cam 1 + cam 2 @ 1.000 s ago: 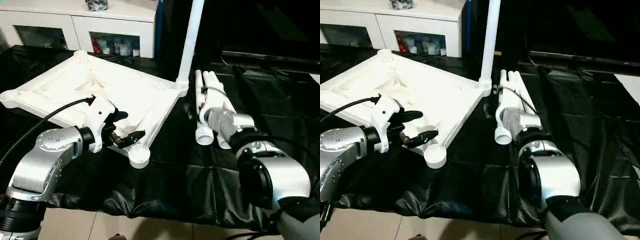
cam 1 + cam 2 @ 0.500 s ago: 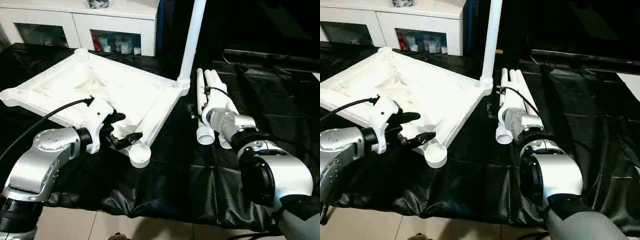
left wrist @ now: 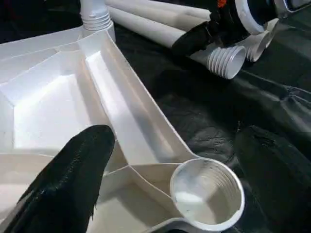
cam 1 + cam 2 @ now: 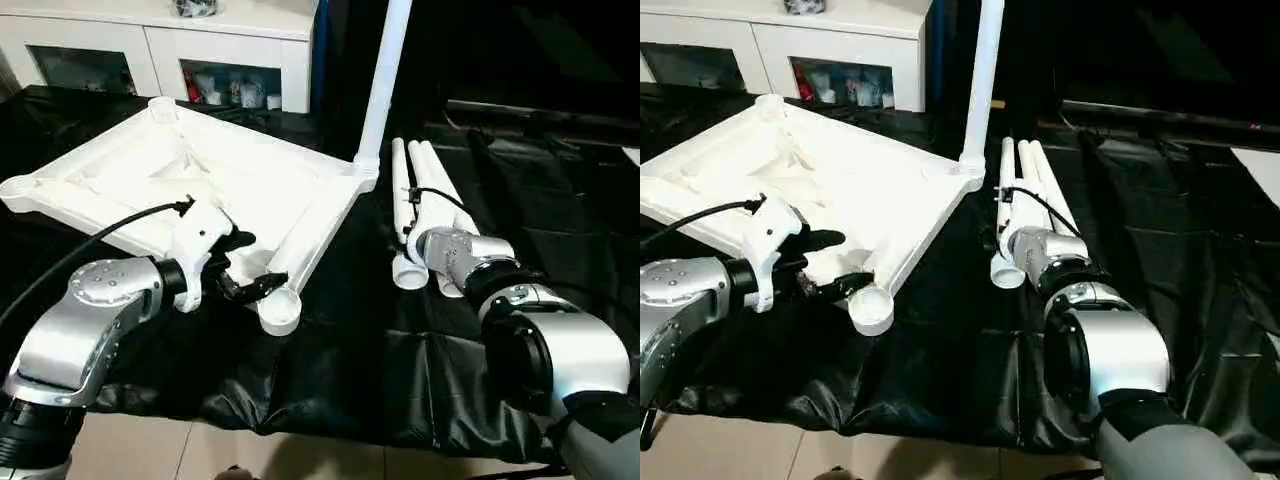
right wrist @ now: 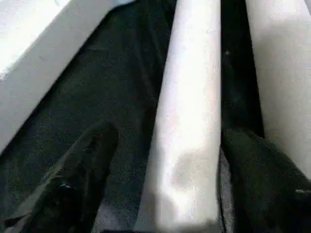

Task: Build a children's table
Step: Pick table leg

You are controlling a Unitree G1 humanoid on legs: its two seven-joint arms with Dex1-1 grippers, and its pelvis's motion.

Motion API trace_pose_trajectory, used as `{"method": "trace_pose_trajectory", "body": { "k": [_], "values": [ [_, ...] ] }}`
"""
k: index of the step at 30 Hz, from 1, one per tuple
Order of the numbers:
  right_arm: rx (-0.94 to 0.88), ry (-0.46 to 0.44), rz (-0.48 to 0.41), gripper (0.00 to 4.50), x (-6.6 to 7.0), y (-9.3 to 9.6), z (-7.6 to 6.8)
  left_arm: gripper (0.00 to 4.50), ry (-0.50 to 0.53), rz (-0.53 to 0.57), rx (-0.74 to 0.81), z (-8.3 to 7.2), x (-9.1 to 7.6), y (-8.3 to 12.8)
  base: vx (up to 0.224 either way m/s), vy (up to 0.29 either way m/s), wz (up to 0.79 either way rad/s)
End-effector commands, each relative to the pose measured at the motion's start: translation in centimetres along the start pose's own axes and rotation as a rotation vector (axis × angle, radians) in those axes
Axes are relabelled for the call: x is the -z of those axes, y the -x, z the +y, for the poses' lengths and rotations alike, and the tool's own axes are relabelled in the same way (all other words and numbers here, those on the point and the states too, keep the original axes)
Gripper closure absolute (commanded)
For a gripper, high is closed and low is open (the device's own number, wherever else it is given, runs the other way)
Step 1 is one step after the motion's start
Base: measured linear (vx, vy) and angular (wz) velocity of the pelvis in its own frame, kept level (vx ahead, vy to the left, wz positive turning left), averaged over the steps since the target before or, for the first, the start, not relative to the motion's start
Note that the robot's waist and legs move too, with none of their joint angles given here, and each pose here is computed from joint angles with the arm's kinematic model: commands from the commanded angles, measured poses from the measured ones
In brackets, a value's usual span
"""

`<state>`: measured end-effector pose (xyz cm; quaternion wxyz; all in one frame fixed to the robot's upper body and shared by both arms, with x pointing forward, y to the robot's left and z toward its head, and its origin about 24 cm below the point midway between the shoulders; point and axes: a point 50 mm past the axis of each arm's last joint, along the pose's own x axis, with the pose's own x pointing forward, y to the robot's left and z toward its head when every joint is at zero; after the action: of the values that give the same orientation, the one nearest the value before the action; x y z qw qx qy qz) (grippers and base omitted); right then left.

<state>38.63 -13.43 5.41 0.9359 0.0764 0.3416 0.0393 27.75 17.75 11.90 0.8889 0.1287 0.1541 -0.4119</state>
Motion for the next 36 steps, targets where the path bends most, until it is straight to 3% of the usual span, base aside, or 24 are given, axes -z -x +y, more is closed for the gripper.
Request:
{"method": "trace_pose_trajectory", "body": {
  "k": [1, 9, 18, 21, 23, 27, 29, 30, 31, 33, 36],
  "values": [
    [0.013, 0.01, 0.052, 1.02, 0.7, 0.0, -0.5, 0.0, -0.021, 0.005, 0.019, -0.3, -0.2, -0.1, 0.0, 0.0, 0.0],
    [0.01, -0.003, 0.077, 1.72, 0.9, 0.0, -0.7, 0.0, -0.035, 0.022, 0.051, -0.3, -0.3, -0.4, 0.0, 0.0, 0.0],
    [0.016, -0.044, -0.02, 2.52, -0.7, 0.3, -0.9, 0.0, -0.061, 0.008, 0.021, 0.2, -0.5, -0.7, 0.0, 0.0, 0.0],
    [-0.039, -0.137, -0.12, 2.61, -1.8, 0.4, -0.8, 0.0, -0.004, -0.055, -0.017, 0.2, -1.0, -1.2, 0.0, 0.0, 0.0],
    [-0.043, -0.145, -0.123, 2.64, -1.8, 0.4, -0.7, 0.0, 0.0, -0.058, -0.016, 0.2, -1.0, -1.2, 0.0, 0.0, 0.0],
    [-0.077, -0.264, -0.216, 2.65, -3.0, 0.8, -1.2, 0.0, 0.008, -0.099, -0.008, -0.2, -1.5, -1.7, 0.0, 0.0, 0.0],
    [-0.097, -0.313, -0.29, 2.65, -3.9, 1.1, -1.5, 0.0, 0.036, -0.133, 0.006, -0.4, -1.9, -2.1, 0.0, 0.0, 0.0],
    [-0.144, -0.379, -0.421, 2.65, -5.2, 1.7, -1.8, 0.0, 0.056, -0.179, 0.012, -0.6, -2.7, -2.6, 0.0, 0.0, 0.0],
    [-0.151, -0.389, -0.44, 2.65, -5.4, 1.8, -1.9, 0.0, 0.059, -0.185, 0.012, -0.6, -2.8, -2.7, 0.0, 0.0, 0.0],
    [-0.257, -0.397, -0.694, 2.65, -7.1, 3.4, -2.5, 0.0, 0.111, -0.301, -0.001, -0.6, -4.9, -4.0, 0.0, 0.0, 0.0],
    [-0.427, -0.415, -0.825, 2.66, -7.3, 5.3, -2.7, 0.0, 0.214, -0.423, -0.027, -0.4, -7.1, -5.0, 0.0, 0.0, 0.0]
  ]
}}
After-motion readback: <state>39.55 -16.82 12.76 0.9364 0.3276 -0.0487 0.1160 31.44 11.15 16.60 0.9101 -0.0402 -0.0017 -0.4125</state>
